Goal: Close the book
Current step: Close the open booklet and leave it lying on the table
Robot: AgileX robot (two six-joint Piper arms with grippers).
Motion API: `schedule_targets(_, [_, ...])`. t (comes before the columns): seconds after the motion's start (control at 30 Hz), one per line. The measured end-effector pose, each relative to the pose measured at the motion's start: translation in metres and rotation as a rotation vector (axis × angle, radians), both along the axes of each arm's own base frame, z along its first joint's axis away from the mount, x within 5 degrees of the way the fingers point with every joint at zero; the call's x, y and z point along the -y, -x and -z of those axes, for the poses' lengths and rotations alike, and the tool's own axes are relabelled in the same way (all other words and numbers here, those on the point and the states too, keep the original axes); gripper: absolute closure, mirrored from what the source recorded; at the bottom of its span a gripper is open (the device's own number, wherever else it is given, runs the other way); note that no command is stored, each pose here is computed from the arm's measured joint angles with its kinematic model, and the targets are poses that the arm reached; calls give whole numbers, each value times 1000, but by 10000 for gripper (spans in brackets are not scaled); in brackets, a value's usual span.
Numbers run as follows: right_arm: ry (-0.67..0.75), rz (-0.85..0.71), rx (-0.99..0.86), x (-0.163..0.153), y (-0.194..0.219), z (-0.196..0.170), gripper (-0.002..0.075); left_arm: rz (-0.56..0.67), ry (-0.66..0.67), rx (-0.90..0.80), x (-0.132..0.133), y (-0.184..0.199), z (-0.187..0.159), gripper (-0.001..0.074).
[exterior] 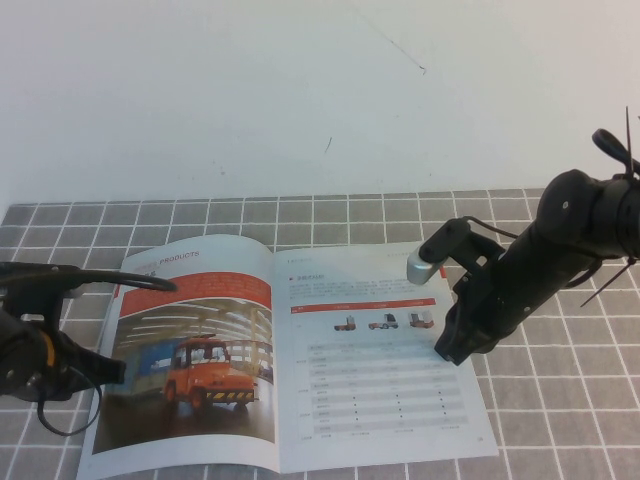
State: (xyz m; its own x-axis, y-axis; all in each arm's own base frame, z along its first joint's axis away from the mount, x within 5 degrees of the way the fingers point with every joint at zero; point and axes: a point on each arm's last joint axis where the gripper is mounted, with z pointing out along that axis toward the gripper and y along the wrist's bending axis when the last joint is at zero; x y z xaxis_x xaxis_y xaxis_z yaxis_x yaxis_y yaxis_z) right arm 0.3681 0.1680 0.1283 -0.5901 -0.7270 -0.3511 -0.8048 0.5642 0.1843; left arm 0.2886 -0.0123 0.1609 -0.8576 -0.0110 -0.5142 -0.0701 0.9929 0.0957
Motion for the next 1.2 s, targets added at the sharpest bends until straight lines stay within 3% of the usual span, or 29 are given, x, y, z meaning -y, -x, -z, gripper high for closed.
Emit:
schedule_targets(1.07, [-1, 16, -22, 0, 1, 0, 729, -167, 157, -55, 6, -2, 20, 738])
schedule_targets(1.2, [-4, 20, -23, 0, 1, 0, 729, -144, 184, -58, 18, -2, 20, 738])
